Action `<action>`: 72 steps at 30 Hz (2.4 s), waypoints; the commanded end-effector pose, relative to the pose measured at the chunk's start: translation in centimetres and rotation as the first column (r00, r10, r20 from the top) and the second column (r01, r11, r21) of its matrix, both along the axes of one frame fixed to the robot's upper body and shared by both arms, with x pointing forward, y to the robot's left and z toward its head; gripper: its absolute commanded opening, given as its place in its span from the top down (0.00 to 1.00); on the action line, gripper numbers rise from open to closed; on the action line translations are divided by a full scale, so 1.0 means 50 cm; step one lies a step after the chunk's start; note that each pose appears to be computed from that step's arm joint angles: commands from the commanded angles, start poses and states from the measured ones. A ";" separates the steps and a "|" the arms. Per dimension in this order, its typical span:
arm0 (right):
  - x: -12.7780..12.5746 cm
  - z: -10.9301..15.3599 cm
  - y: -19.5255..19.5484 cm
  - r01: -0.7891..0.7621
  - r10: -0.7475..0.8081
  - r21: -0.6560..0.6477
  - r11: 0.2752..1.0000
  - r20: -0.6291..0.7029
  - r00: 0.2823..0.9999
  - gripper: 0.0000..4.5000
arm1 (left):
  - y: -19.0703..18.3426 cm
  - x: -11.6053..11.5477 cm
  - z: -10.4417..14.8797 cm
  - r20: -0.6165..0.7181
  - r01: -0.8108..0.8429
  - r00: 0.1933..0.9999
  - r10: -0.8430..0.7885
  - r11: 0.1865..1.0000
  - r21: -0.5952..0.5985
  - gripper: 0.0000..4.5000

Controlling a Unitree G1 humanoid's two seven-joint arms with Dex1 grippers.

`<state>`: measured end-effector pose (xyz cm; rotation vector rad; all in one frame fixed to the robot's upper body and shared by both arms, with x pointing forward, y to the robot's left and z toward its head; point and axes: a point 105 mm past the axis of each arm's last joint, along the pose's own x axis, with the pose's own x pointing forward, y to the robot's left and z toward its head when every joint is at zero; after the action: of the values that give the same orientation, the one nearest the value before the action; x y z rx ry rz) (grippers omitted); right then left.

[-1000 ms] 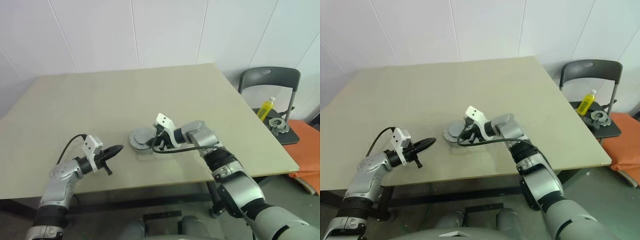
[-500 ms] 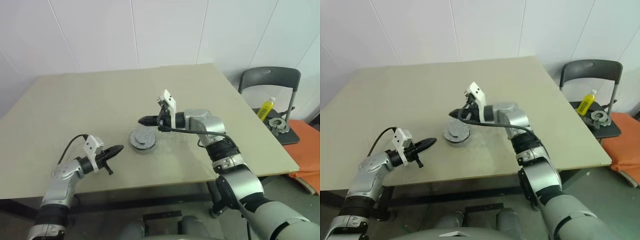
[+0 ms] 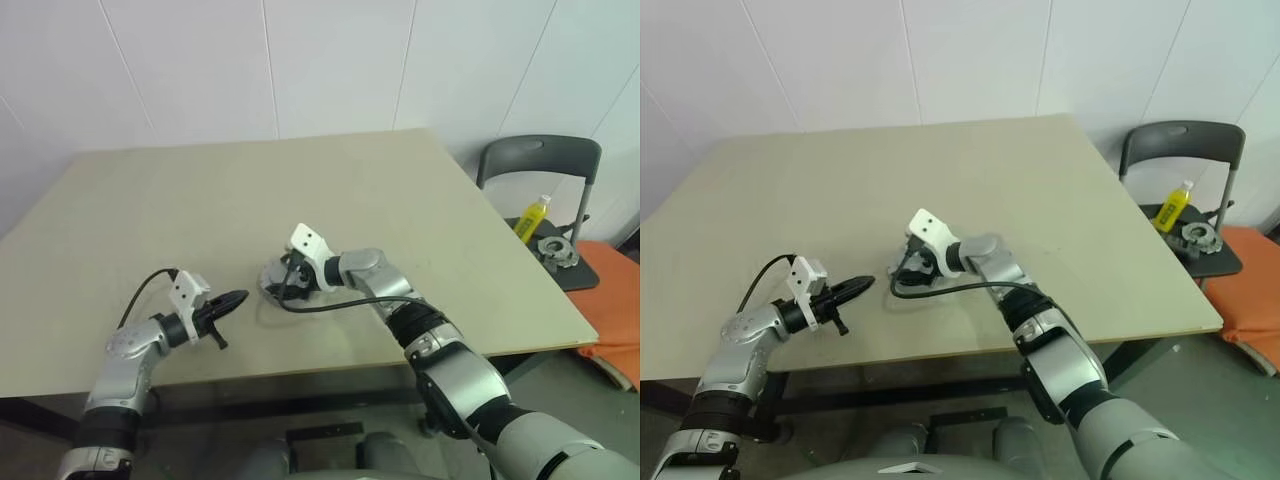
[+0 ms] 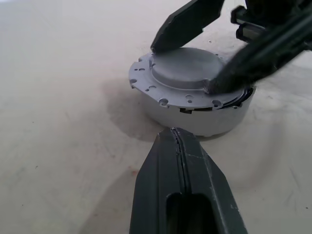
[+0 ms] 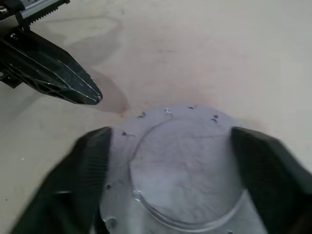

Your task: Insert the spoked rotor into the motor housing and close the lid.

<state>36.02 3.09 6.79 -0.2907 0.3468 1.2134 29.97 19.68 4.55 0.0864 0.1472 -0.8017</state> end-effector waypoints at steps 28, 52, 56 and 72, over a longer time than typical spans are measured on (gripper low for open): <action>-0.009 -0.017 -0.017 -0.076 0.073 -0.077 0.994 -0.042 0.996 0.01 | -0.030 0.005 0.022 0.044 0.046 0.998 -0.046 0.999 -0.009 1.00; -0.004 -0.023 -0.016 -0.023 0.021 -0.068 0.997 -0.034 0.999 0.27 | -0.037 -0.001 0.020 0.040 0.053 0.998 -0.052 0.998 -0.018 1.00; 0.004 -0.016 -0.012 -0.008 0.007 -0.063 0.998 -0.017 1.000 0.27 | -0.037 0.000 0.021 0.042 0.051 0.998 -0.051 0.999 -0.016 1.00; 0.005 -0.028 -0.014 -0.008 0.003 -0.095 0.995 -0.050 0.999 0.27 | -0.016 -0.001 0.031 0.054 0.022 0.998 -0.022 1.000 -0.011 1.00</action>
<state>36.32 2.53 6.23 -0.3146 0.3973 1.2205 29.57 18.59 4.53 0.0844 0.1447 -0.8313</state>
